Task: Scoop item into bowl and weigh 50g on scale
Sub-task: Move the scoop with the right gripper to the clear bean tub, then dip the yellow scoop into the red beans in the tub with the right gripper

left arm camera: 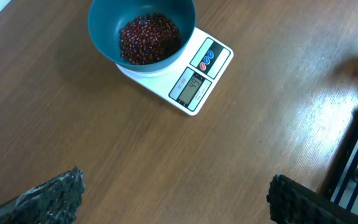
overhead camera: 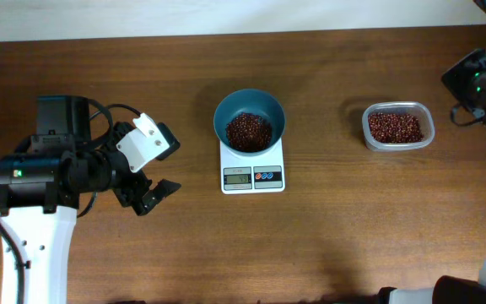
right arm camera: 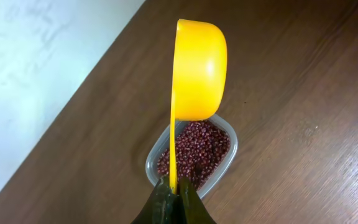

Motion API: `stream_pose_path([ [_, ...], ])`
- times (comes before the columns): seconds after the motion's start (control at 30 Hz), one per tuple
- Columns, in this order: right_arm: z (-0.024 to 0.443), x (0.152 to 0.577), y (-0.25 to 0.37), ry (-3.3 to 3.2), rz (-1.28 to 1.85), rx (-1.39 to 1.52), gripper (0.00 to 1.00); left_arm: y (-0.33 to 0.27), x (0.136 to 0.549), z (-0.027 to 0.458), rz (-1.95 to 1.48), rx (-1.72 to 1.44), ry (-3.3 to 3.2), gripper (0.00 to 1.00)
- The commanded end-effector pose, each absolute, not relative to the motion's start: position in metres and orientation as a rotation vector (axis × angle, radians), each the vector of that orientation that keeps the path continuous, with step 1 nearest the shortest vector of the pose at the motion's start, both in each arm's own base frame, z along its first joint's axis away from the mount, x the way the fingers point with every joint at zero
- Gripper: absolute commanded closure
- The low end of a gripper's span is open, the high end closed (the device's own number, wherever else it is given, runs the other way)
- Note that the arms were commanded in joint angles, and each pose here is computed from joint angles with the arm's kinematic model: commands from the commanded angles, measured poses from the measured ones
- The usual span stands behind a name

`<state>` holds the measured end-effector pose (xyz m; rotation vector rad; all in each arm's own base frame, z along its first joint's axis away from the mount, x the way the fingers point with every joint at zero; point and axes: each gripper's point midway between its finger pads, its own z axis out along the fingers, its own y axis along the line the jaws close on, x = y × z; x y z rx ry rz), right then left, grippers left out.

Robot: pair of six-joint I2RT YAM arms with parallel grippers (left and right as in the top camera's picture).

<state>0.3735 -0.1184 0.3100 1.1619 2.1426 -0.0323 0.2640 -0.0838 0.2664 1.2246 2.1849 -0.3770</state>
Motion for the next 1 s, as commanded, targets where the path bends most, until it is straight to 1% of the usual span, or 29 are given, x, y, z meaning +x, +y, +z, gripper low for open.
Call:
stream_pose_path([
  [0.0, 0.301, 0.379, -0.125, 2.144, -0.061, 1.197, 0.96, -0.085, 0.264, 0.271, -0.383, 1.230, 2.161, 0.01],
  [0.07, 0.296, 0.382, -0.125, 2.152, -0.060, 1.206, 0.96, -0.085, 0.264, 0.271, -0.383, 1.230, 2.161, 0.01],
  [0.13, 0.287, 0.388, -0.115, 2.197, 0.011, 1.193, 0.96, -0.085, 0.264, 0.271, -0.383, 1.230, 2.161, 0.01],
  [0.17, 0.282, 0.392, -0.106, 2.242, 0.063, 1.154, 0.96, -0.085, 0.264, 0.271, -0.383, 1.230, 2.161, 0.01],
  [0.2, 0.271, 0.401, -0.087, 2.341, 0.128, 1.042, 0.96, -0.085, 0.264, 0.271, -0.383, 1.230, 2.161, 0.01],
  [0.23, 0.261, 0.404, -0.078, 2.397, 0.138, 0.997, 0.96, -0.085, 0.264, 0.271, -0.383, 1.230, 2.161, 0.01],
  [0.33, 0.222, 0.394, -0.064, 2.593, 0.055, 0.946, 0.96, -0.085, 0.264, 0.271, -0.383, 1.230, 2.161, 0.01],
  [0.37, 0.210, 0.389, -0.060, 2.677, 0.034, 0.886, 0.96, -0.085, 0.264, 0.271, -0.383, 1.230, 2.161, 0.01],
  [0.47, 0.196, 0.389, -0.058, 2.754, -0.001, 0.792, 0.96, -0.085, 0.264, 0.271, -0.383, 1.230, 2.161, 0.01],
  [0.57, 0.166, 0.386, -0.062, 2.853, -0.069, 0.813, 0.96, -0.085, 0.264, 0.271, -0.383, 1.230, 2.161, 0.01],
  [0.63, 0.152, 0.391, -0.059, 2.895, -0.079, 0.774, 0.96, -0.085, 0.264, 0.271, -0.383, 1.230, 2.161, 0.01],
  [0.8, 0.133, 0.404, -0.059, 2.905, -0.078, 0.771, 0.96, -0.085, 0.264, 0.271, -0.383, 1.230, 2.161, 0.01],
  [0.9, 0.132, 0.417, -0.049, 2.871, -0.005, 0.743, 0.96, -0.085, 0.264, 0.271, -0.383, 1.230, 2.161, 0.01],
  [0.97, 0.132, 0.418, -0.043, 2.878, 0.029, 0.735, 0.96, -0.085, 0.264, 0.271, -0.383, 1.230, 2.161, 0.01],
])
